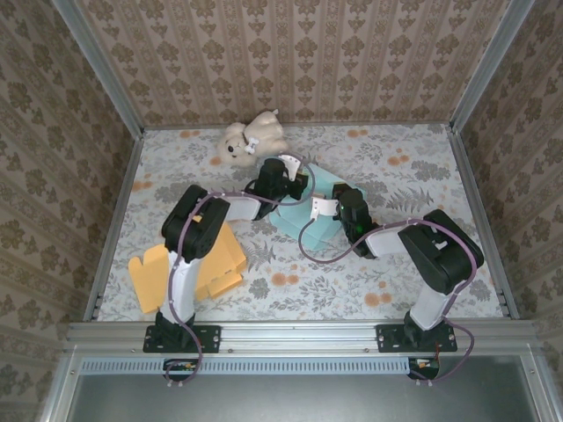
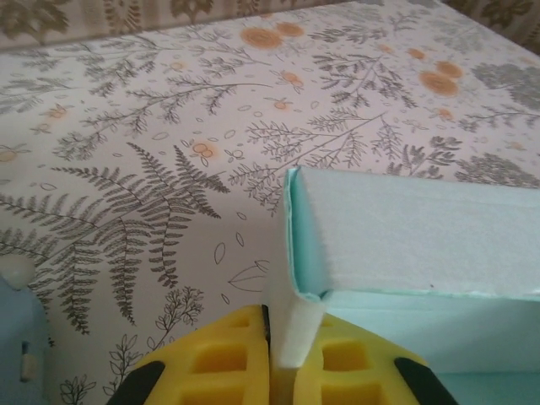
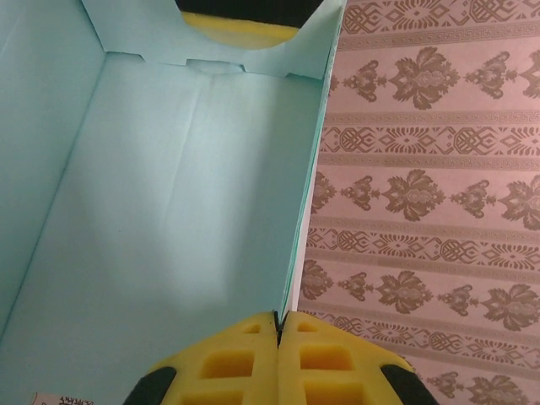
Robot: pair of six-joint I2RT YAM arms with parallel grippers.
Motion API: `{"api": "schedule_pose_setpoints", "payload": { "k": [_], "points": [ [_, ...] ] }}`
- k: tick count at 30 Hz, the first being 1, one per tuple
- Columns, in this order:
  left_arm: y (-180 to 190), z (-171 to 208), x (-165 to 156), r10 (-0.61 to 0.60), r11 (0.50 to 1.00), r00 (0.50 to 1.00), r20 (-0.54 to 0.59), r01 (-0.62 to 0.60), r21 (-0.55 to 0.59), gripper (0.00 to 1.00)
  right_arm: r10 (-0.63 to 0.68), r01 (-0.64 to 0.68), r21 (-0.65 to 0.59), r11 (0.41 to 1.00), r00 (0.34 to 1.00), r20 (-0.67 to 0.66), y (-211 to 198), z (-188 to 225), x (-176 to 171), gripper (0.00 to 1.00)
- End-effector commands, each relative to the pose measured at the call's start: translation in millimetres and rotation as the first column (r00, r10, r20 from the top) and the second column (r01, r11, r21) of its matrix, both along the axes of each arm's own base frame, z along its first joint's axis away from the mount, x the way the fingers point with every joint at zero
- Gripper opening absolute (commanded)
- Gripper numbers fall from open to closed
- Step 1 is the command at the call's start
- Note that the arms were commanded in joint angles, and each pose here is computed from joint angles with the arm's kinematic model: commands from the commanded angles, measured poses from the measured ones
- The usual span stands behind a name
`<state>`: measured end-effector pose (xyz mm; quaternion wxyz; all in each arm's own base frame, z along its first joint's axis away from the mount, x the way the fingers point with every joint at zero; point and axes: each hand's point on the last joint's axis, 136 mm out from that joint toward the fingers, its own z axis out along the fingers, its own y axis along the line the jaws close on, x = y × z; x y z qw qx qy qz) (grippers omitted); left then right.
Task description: Fold the paper box
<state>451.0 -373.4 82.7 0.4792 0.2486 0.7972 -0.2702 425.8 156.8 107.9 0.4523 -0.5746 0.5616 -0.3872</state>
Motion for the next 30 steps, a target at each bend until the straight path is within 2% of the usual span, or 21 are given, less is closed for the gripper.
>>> {"api": "schedule_pose_setpoints", "payload": {
  "k": [1, 5, 9, 11, 13, 15, 18, 25, 30],
  "points": [
    [1, -21, -13, 0.122, 0.992, 0.992, -0.028, -0.121, 0.048, 0.00, 0.110, -0.121, -0.028, 0.992, 0.964, -0.243, 16, -63, -33, 0.00],
    [39, -24, -6, 0.359, 0.929, 0.933, -0.003, -0.357, 0.102, 0.00, 0.104, -0.110, -0.013, 0.994, 0.967, -0.232, 15, -58, -32, 0.00],
    [55, -27, -5, 0.420, 0.897, 0.907, 0.011, -0.417, 0.149, 0.00, 0.099, -0.100, 0.005, 0.995, 0.968, -0.232, 14, -53, -31, 0.00],
    [55, -29, -5, 0.405, 0.902, 0.914, 0.010, -0.402, 0.156, 0.00, 0.100, -0.099, 0.015, 0.995, 0.967, -0.235, 15, -52, -31, 0.00],
    [43, -27, -11, 0.314, 0.942, 0.949, -0.005, -0.311, 0.122, 0.02, 0.100, -0.098, 0.019, 0.995, 0.966, -0.240, 15, -53, -32, 0.00],
    [28, -22, -19, 0.203, 0.977, 0.979, -0.015, -0.201, 0.074, 0.11, 0.102, -0.101, 0.019, 0.995, 0.964, -0.245, 15, -54, -33, 0.00],
    [22, -19, -28, 0.117, 0.991, 0.993, -0.018, -0.116, 0.062, 0.23, 0.106, -0.104, 0.021, 0.994, 0.963, -0.249, 15, -54, -34, 0.00],
    [30, -40, -30, 0.114, 0.992, 0.991, -0.073, -0.109, 0.068, 0.30, 0.115, -0.110, 0.036, 0.993, 0.961, -0.253, 17, -52, -35, 0.00],
    [37, -37, -22, 0.190, 0.980, 0.980, -0.060, -0.186, 0.064, 0.28, 0.127, -0.119, 0.046, 0.992, 0.957, -0.263, 20, -54, -37, 0.00]
  ]
}}
